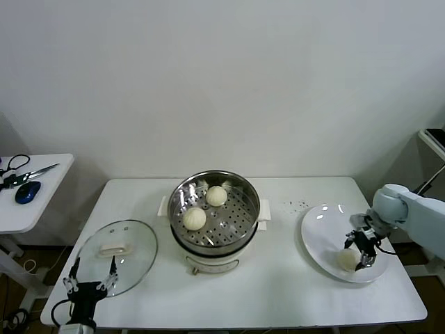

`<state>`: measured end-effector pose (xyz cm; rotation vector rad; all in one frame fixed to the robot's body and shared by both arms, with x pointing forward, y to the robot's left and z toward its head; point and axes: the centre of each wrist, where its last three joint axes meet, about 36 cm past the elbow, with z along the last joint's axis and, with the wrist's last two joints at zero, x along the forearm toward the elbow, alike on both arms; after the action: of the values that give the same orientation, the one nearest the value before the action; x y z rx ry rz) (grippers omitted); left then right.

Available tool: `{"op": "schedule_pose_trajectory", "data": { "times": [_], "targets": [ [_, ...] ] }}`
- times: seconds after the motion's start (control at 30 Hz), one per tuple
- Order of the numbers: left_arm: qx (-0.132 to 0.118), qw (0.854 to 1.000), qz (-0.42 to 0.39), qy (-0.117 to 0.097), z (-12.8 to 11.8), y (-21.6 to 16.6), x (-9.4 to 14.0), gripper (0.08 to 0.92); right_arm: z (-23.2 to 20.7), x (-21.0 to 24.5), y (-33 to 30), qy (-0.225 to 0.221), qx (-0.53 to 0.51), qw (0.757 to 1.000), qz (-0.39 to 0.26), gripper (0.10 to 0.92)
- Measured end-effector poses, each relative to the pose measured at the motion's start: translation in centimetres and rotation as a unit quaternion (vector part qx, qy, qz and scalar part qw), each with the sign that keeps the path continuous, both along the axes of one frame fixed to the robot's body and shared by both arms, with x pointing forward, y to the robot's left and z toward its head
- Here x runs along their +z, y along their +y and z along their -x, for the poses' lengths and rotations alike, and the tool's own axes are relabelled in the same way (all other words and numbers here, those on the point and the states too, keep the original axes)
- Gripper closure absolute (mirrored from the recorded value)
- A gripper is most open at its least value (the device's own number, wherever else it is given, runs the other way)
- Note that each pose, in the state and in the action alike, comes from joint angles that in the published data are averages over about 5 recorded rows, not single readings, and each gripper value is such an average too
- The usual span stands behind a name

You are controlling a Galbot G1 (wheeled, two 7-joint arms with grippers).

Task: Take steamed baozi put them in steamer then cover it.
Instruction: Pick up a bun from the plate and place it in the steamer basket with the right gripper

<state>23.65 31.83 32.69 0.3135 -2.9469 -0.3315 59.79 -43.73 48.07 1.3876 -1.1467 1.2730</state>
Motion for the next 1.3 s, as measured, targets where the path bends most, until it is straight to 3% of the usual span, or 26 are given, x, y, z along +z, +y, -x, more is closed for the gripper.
{"op": "schedule_pose_trajectory", "data": {
  "times": [0.37, 0.57, 0.73, 0.93, 1.3],
  "targets": [
    [-0.004, 1.0, -0.002, 0.002, 0.2, 0.0, 0.1, 0.177, -5.6, 11.5, 6.6, -0.059, 0.155, 0.986, -0.007, 0.335],
    [-0.005, 1.0, -0.004, 0.003, 0.4, 0.0, 0.1, 0.177, -7.7, 19.6, 13.7, -0.107, 0.277, 0.955, 0.0, 0.335],
    [-0.004, 1.0, -0.001, 0.004, 0.4, 0.0, -0.1, 0.177, -7.9, 23.6, 20.6, -0.126, 0.375, 0.919, 0.009, 0.335],
    [-0.001, 1.0, 0.004, 0.003, 0.5, 0.0, 0.1, 0.177, -6.7, 24.6, 29.0, -0.128, 0.476, 0.87, 0.019, 0.335],
    [-0.003, 1.0, 0.015, 0.0, 0.5, -0.4, 0.3, 0.177, -3.8, 19.9, 40.7, -0.093, 0.607, 0.789, 0.019, 0.335]
  ]
}}
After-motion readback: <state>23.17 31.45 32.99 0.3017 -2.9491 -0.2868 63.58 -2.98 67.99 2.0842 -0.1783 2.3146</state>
